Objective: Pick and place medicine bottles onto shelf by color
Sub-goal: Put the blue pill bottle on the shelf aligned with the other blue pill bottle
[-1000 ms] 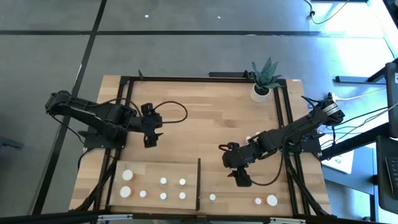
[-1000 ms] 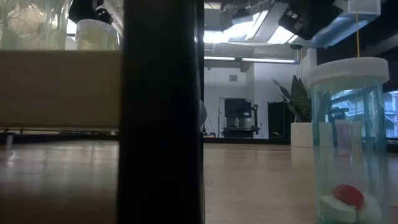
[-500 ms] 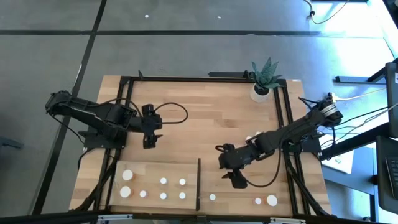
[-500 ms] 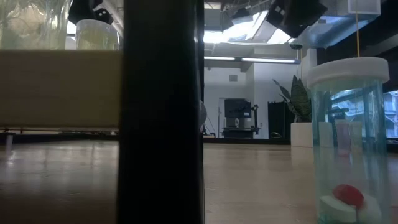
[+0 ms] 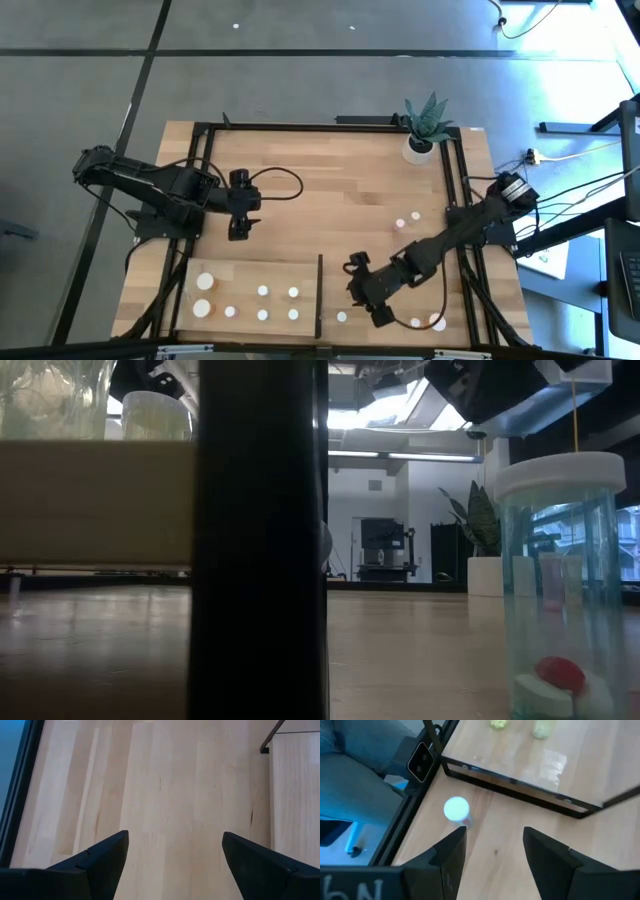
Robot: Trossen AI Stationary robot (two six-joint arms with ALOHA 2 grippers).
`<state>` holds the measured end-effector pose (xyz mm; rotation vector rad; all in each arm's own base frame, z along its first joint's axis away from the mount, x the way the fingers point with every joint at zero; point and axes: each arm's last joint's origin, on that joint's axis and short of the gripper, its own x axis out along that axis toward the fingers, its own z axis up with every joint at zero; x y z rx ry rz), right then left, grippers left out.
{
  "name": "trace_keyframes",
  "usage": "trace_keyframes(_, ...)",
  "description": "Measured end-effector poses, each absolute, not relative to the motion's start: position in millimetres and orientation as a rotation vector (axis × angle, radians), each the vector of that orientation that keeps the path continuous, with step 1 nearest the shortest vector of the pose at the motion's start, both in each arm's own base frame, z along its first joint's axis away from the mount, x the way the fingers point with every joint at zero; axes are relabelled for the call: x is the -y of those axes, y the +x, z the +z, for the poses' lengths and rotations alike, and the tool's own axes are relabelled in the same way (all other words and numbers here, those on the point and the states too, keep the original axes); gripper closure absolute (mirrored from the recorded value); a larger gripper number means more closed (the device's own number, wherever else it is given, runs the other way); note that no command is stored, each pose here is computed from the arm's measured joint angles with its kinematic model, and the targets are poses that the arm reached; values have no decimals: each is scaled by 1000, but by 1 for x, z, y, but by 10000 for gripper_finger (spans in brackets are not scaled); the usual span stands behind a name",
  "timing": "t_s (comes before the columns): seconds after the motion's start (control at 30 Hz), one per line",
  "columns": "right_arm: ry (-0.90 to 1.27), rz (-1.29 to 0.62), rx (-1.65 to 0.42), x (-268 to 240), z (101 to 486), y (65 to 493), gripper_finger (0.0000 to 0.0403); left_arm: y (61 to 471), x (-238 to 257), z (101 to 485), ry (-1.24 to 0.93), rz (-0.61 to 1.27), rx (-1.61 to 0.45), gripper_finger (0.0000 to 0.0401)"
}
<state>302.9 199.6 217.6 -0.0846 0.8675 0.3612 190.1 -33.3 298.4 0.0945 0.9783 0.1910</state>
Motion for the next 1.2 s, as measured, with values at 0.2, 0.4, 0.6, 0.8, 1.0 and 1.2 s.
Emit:
trace_keyframes(0.2, -86, 395, -826, -216, 208, 305, 205, 190, 34, 299, 90, 186, -973, 86)
trace_keyframes(0.4, -117, 437, -785, -230, 199, 305, 205, 192, 36, 299, 69, 161, -961, 86)
trace_keyframes(0.6, -186, 450, -769, -239, 185, 307, 205, 194, 36, 301, 60, 157, -936, 86)
trace_keyframes(0.8, -238, 474, -747, -243, 175, 312, 205, 195, 39, 301, 27, 84, -939, 86)
trace_keyframes(1.0, -257, 474, -763, -245, 164, 314, 205, 199, 46, 305, 48, -92, -890, 86)
trace_keyframes(1.2, -269, 459, -769, -245, 159, 315, 205, 202, 48, 308, 30, -147, -849, 86)
